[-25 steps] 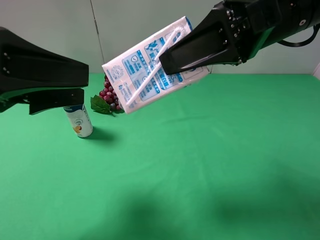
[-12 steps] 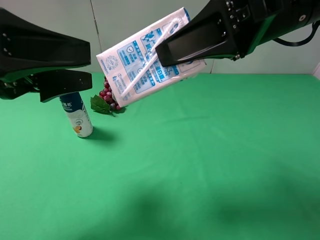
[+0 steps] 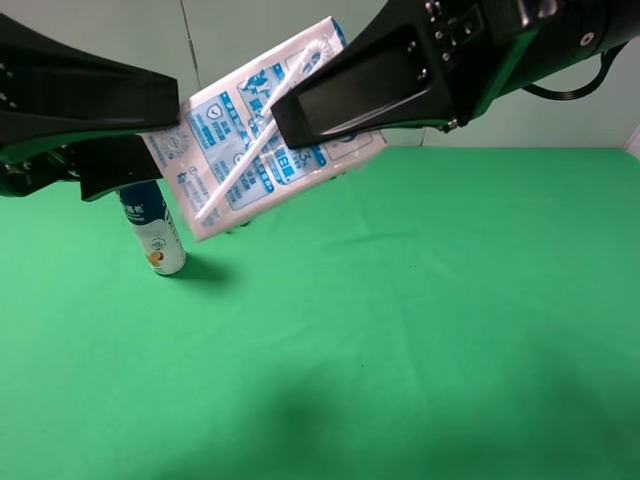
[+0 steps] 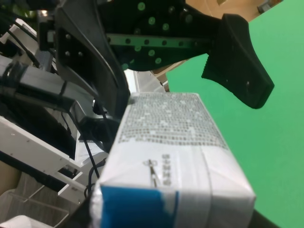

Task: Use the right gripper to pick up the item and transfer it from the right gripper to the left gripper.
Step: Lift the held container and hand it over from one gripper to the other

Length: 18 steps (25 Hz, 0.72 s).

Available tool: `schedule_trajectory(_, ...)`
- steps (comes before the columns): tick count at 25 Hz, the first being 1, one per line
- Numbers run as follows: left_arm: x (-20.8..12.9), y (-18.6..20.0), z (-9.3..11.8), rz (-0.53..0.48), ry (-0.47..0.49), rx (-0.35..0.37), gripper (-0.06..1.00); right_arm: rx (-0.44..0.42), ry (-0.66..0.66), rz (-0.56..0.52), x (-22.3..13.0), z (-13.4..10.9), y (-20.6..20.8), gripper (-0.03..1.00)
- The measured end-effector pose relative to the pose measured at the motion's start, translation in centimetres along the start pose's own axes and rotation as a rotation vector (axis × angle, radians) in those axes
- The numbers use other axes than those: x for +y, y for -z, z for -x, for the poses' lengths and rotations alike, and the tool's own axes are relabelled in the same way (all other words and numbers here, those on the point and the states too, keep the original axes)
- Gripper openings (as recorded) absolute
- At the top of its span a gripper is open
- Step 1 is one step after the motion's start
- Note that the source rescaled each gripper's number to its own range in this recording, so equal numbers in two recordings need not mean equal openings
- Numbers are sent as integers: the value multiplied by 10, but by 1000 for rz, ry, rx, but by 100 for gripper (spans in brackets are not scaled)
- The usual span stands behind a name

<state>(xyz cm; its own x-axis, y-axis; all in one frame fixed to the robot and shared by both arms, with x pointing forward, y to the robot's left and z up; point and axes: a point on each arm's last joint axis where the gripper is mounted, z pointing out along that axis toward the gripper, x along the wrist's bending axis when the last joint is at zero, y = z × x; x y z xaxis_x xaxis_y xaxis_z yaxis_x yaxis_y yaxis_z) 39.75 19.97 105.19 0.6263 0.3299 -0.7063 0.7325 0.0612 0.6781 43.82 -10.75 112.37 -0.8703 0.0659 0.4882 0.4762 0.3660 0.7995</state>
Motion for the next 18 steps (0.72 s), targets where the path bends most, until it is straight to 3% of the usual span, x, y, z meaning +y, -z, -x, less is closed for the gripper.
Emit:
schedule_trajectory(4,-3,-7,2,-21,-22,-3,88,-6,0,7,1,0,-1,1)
schedule_trajectory(18,-14,-52,-7,-90,10,-124,86,-30,14,-17,-1,2,-1,1)
